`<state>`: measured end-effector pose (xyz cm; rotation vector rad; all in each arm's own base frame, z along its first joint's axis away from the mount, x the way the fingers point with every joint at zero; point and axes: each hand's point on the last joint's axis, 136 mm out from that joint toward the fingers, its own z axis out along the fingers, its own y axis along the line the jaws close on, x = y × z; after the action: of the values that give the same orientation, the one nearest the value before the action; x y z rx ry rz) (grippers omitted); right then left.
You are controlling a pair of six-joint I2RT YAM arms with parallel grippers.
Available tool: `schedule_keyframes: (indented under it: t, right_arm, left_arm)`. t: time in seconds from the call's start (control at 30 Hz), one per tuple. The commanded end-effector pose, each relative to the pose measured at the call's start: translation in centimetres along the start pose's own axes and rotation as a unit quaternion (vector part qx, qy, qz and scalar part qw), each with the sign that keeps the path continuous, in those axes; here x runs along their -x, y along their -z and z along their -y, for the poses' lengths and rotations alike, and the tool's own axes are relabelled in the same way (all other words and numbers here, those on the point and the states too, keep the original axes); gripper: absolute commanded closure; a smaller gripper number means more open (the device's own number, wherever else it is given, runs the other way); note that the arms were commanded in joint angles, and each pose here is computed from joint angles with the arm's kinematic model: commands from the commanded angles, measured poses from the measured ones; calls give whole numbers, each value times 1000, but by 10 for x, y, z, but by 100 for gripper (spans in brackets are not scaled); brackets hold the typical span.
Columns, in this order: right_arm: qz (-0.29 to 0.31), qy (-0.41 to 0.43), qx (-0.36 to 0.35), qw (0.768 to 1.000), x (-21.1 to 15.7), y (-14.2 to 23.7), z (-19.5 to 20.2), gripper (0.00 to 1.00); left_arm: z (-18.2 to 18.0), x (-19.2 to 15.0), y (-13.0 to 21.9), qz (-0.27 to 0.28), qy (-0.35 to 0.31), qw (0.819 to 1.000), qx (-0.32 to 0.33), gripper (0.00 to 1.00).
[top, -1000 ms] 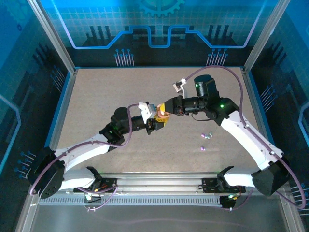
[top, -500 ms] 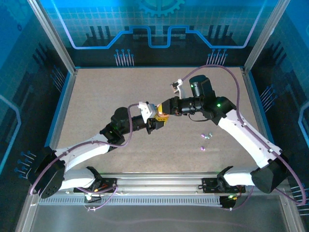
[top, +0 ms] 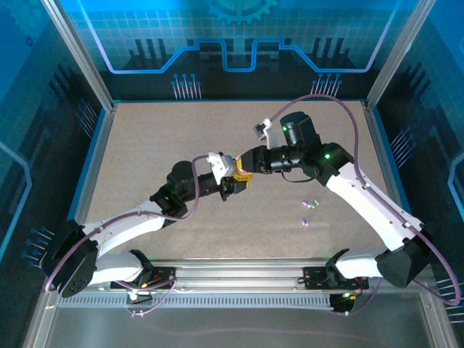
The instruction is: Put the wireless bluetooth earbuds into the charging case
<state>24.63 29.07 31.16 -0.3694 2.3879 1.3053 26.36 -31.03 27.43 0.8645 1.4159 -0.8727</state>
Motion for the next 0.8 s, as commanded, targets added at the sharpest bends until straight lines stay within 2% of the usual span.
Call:
schedule_keyframes:
  t: [0.0,0.43,0.77]
  right_arm:
    - [-17,-1,-33,999,-8,-2,8,73]
    - [20,5,-41,999,3,12,0,68]
    - [34,22,-12,999,6,23,-19,65]
  left_arm:
    - [4,29,1,53,-21,998,-2,73]
    - [4,24,2,47,-16,999,-2,73]
    - [3,20,1,43,-17,999,1,73]
